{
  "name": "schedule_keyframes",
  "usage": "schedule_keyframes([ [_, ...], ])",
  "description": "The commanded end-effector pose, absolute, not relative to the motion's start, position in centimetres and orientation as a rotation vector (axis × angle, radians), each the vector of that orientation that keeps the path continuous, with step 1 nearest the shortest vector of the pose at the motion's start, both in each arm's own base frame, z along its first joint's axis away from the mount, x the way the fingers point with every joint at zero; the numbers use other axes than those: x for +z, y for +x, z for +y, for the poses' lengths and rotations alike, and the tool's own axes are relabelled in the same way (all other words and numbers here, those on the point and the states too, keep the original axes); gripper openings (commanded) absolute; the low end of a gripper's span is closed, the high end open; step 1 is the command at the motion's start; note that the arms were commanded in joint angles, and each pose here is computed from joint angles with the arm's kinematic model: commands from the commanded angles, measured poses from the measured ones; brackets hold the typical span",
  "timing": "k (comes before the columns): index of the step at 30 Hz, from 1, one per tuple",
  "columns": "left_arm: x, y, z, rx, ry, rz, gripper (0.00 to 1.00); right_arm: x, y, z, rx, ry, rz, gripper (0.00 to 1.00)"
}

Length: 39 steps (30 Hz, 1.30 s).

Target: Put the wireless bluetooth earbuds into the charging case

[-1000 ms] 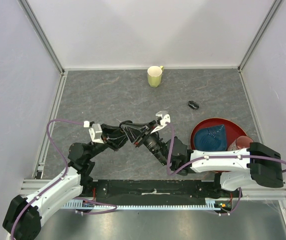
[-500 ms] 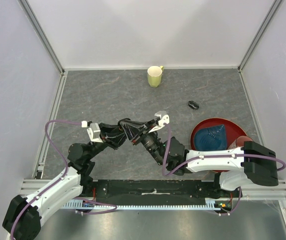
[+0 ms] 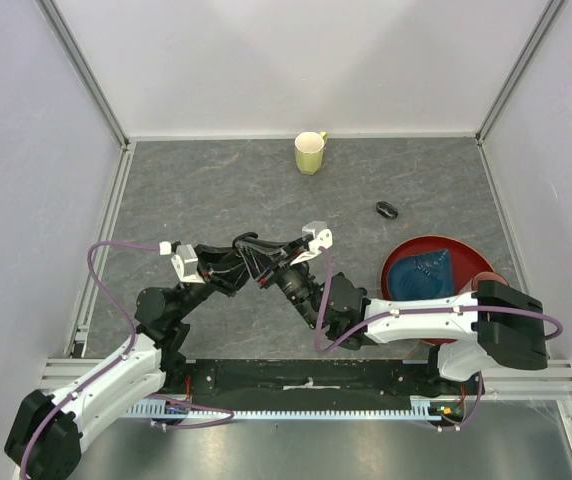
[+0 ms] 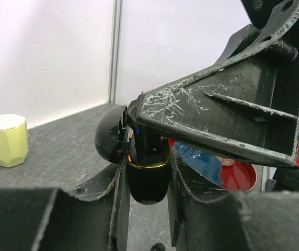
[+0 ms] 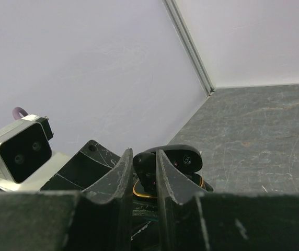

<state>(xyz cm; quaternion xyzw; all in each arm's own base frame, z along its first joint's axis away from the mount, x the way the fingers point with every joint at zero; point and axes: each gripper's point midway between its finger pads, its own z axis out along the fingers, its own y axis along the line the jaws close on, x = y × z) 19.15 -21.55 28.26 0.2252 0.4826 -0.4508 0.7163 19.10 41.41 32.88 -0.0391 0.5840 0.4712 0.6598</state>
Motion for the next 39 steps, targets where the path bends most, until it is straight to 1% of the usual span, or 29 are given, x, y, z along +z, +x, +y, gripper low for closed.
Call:
schedule_keyframes([
  [1,31.7,18.9,-20.5,-0.938,0.464,0.935,0.02,32.9,19.1,41.8,1.078,-0.072,1.317,0.0],
  [10,32.3,19.3,-19.6,-0.895,0.425,0.92,0.02,30.3,18.7,41.1,1.014,-0.135,1.394,0.0],
  [19,32.5,19.1,-19.7,-0.897,0.436,0.914,0.02,29.6,19.1,41.7,0.923,-0.197,1.448,0.0],
  [21,32.4,19.1,-19.8,-0.894,0.441,0.915,0.02,29.8,19.0,41.8,0.922,-0.2,1.447,0.01],
  [25,32.5,19.0,-19.8,-0.893,0.451,0.914,0.02,29.8,19.1,41.5,0.902,-0.207,1.462,0.07],
  [27,32.3,19.1,-19.9,-0.889,0.457,0.918,0.02,30.0,19.1,41.3,0.903,-0.202,1.462,0.11],
  [29,32.5,19.0,-19.9,-0.888,0.461,0.915,0.02,30.2,19.1,41.2,0.905,-0.2,1.464,0.18],
  [31,32.4,18.9,-20.0,-0.888,0.47,0.918,0.02,30.3,19.1,41.0,0.904,-0.194,1.467,0.2],
  [33,32.5,18.9,-20.0,-0.888,0.472,0.916,0.02,30.6,19.0,40.9,0.909,-0.187,1.461,0.23],
  [37,32.4,18.8,-20.1,-0.893,0.483,0.919,0.02,31.3,19.0,40.6,0.917,-0.177,1.452,0.33],
  [39,32.4,18.7,-20.3,-0.897,0.492,0.919,0.02,31.8,19.0,40.4,0.926,-0.168,1.444,0.37],
])
